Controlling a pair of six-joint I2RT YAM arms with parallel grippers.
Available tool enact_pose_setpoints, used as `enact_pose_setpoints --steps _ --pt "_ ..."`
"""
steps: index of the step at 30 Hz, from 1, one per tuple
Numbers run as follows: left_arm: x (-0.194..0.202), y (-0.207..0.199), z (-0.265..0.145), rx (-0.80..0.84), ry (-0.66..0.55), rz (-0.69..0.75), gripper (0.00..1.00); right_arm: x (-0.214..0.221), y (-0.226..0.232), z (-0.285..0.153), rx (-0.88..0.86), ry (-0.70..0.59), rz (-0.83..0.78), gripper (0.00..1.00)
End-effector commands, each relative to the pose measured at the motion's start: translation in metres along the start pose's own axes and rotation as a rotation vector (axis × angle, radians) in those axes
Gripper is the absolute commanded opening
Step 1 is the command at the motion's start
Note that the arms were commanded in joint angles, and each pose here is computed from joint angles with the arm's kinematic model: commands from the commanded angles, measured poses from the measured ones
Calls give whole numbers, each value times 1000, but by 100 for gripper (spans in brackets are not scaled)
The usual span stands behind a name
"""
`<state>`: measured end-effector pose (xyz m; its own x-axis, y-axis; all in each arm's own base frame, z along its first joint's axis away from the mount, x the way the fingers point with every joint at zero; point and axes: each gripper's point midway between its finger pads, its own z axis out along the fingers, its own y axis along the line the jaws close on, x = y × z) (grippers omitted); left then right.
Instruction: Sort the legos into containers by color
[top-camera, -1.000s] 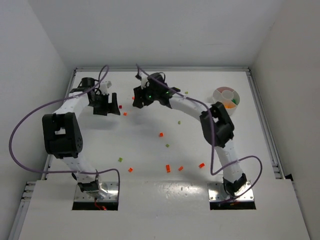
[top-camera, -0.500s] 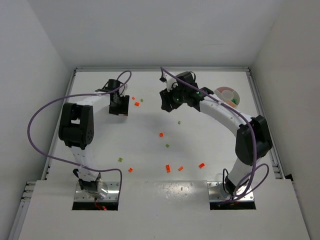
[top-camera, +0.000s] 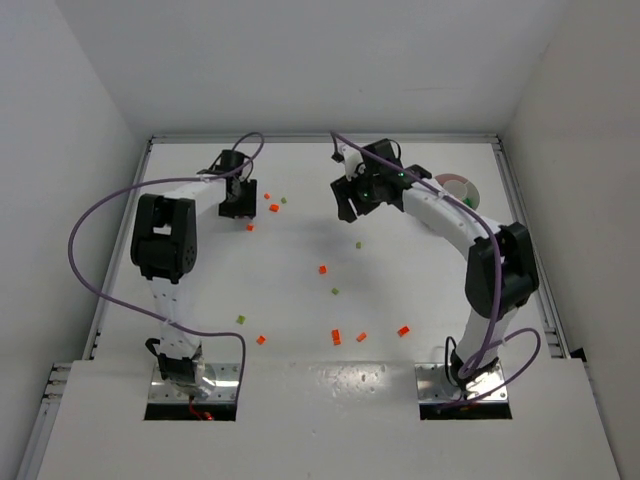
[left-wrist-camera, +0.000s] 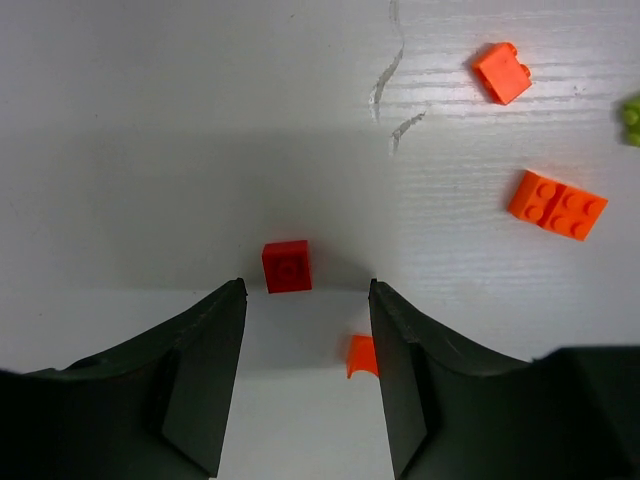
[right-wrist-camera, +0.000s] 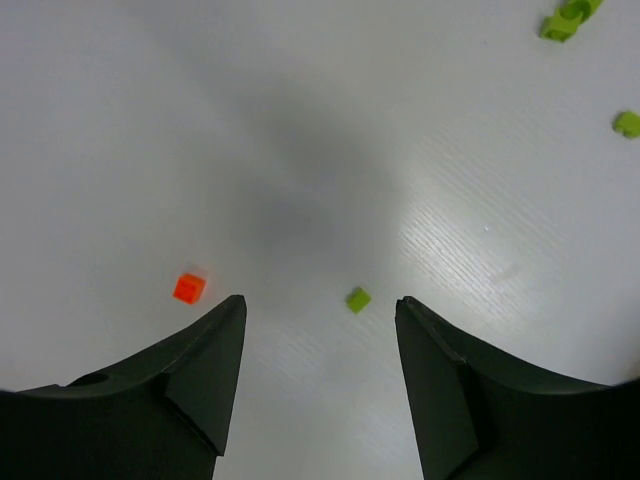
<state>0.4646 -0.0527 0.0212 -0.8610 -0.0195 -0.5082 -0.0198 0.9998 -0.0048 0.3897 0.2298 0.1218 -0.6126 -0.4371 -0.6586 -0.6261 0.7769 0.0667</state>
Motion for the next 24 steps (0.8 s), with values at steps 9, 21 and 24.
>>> enact_pose_setpoints --steps 9,21,24 --pt "-23 22 15 -32 -25 -49 51 11 3 7 -143 103 35 67" --pt "-6 27 11 -11 14 -53 41 4 12 9 -209 109 27 59" --pt "-2 26 12 -3 24 -53 41 8 13 14 -221 127 34 56"
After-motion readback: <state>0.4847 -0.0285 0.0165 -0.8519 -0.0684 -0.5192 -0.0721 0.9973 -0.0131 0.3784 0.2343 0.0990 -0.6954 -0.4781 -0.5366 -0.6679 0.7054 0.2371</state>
